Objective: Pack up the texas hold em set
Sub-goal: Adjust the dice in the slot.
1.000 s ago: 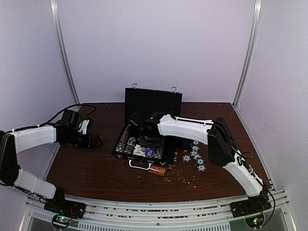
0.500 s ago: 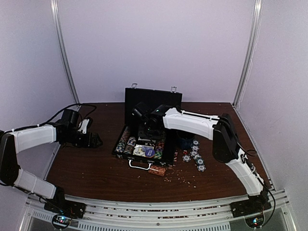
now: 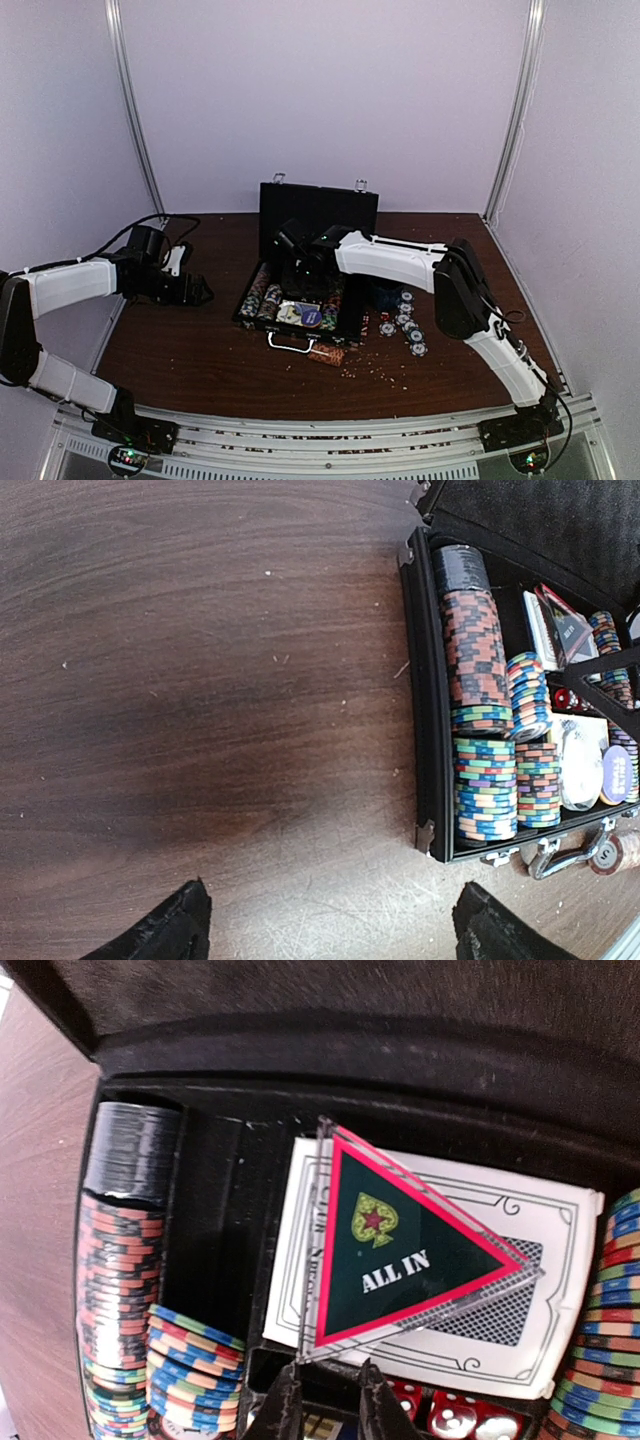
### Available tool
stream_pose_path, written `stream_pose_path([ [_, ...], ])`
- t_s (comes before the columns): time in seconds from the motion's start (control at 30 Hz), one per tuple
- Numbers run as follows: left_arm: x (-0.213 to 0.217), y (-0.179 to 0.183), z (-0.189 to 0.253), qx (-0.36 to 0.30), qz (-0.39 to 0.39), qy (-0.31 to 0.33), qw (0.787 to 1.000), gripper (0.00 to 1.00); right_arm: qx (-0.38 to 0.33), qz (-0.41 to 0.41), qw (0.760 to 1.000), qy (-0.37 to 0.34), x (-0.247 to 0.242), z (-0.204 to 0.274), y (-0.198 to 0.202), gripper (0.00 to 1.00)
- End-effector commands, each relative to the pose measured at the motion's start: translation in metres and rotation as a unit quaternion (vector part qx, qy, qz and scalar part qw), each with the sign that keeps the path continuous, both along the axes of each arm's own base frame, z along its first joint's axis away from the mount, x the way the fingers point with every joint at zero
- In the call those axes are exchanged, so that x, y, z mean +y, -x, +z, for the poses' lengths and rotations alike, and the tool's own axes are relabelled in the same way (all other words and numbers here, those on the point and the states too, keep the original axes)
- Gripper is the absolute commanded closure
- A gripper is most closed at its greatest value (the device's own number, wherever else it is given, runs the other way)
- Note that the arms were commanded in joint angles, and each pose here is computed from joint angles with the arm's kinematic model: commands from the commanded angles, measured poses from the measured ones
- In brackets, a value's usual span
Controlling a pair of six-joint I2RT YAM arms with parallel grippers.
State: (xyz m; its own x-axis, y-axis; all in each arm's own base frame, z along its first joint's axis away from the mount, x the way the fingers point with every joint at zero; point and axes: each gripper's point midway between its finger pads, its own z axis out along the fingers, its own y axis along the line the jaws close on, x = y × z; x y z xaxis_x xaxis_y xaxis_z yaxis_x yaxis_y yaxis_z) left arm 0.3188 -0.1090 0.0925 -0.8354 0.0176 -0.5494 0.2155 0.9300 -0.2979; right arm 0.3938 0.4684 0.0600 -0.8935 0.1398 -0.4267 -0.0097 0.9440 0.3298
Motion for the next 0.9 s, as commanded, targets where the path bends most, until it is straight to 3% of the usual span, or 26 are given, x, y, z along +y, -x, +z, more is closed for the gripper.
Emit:
stream_pose_path([
  [0.0,0.002,-0.012,0.01,-0.021,0.004,-0.002,1.0,0.13,0.014,-0.009,1.0,-0.005,-0.001,-0.013,-0.004,0.83],
  [0.33,0.002,-0.012,0.009,-0.019,0.004,-0.002,1.0,0.13,0.038,-0.015,0.999,0.024,-0.014,-0.03,0.004,0.87],
  [0.67,0.001,-0.013,0.008,-0.018,0.004,-0.001,1.0,0.13,0.053,0.012,0.998,-0.015,0.005,-0.027,0.014,0.88],
  [0.87,0.001,-0.013,0.007,-0.017,0.003,-0.001,1.0,0.13,0.056,-0.005,0.998,0.019,-0.009,-0.036,0.016,0.89],
])
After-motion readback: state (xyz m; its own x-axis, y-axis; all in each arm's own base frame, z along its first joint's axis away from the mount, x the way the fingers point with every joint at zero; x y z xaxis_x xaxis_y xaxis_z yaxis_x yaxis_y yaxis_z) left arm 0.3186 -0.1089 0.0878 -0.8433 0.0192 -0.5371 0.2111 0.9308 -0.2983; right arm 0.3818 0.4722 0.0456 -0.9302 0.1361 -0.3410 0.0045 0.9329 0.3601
